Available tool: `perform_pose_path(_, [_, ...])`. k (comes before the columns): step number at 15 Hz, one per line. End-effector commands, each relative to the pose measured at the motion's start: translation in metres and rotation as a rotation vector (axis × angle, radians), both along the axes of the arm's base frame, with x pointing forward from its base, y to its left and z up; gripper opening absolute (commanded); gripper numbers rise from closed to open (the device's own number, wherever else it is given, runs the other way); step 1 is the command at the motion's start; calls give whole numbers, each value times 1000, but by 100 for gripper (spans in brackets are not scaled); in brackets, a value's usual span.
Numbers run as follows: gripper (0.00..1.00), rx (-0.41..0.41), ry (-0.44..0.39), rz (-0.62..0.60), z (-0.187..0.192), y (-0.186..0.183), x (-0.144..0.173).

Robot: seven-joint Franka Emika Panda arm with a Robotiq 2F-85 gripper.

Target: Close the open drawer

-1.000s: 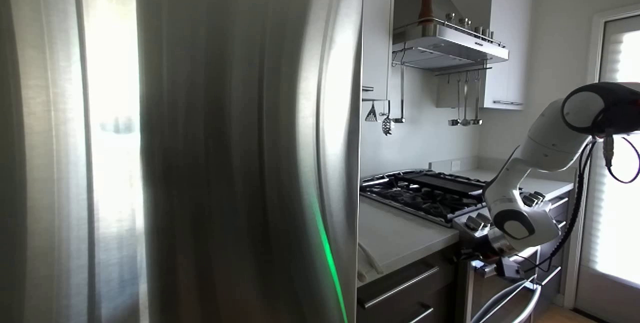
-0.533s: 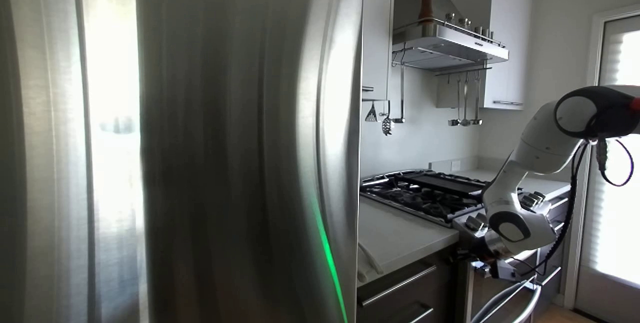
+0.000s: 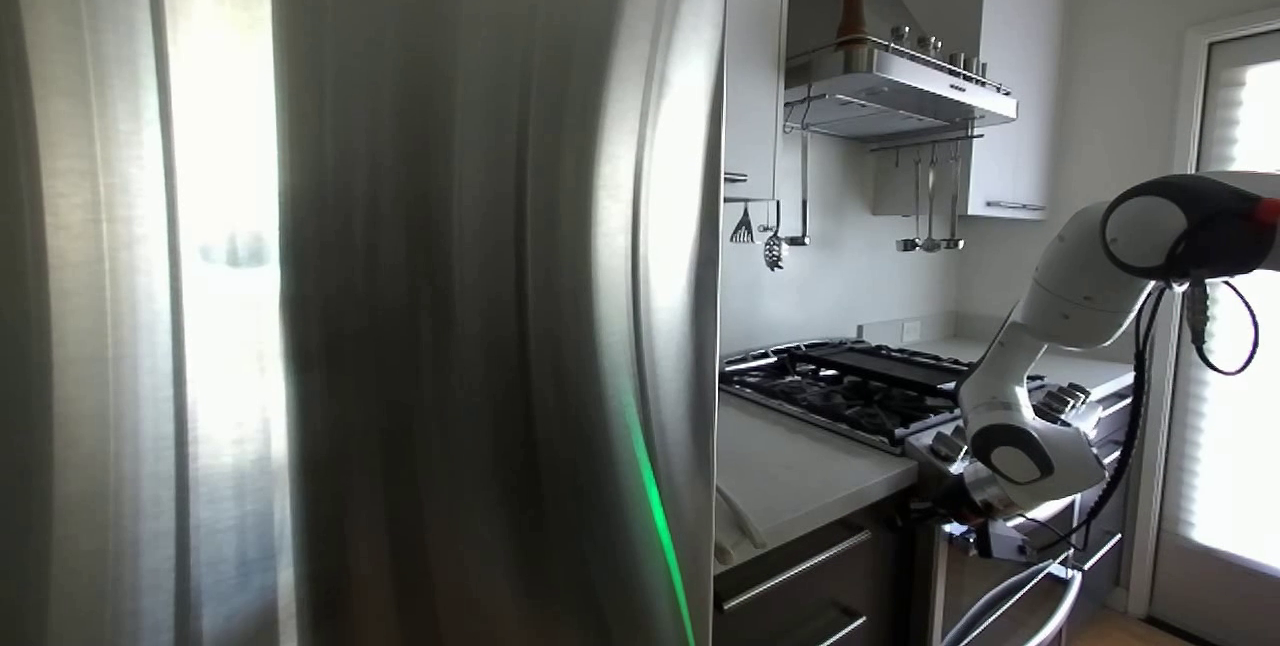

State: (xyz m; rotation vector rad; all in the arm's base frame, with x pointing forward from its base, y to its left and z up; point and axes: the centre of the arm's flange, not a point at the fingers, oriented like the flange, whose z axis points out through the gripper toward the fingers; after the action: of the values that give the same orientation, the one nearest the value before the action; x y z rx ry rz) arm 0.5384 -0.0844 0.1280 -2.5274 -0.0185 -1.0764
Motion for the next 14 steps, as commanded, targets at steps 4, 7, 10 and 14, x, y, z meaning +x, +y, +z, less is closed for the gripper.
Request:
perform_pose_path(4, [0, -59, 245, 123, 40, 0, -45])
perform_pose_path(7, [0, -136, 369, 75, 72, -21, -77])
perform_pose_path(10, [0, -173, 478, 62, 102, -36, -107])
perform_pose_path(14, [27, -194, 543, 61, 143, -44, -131])
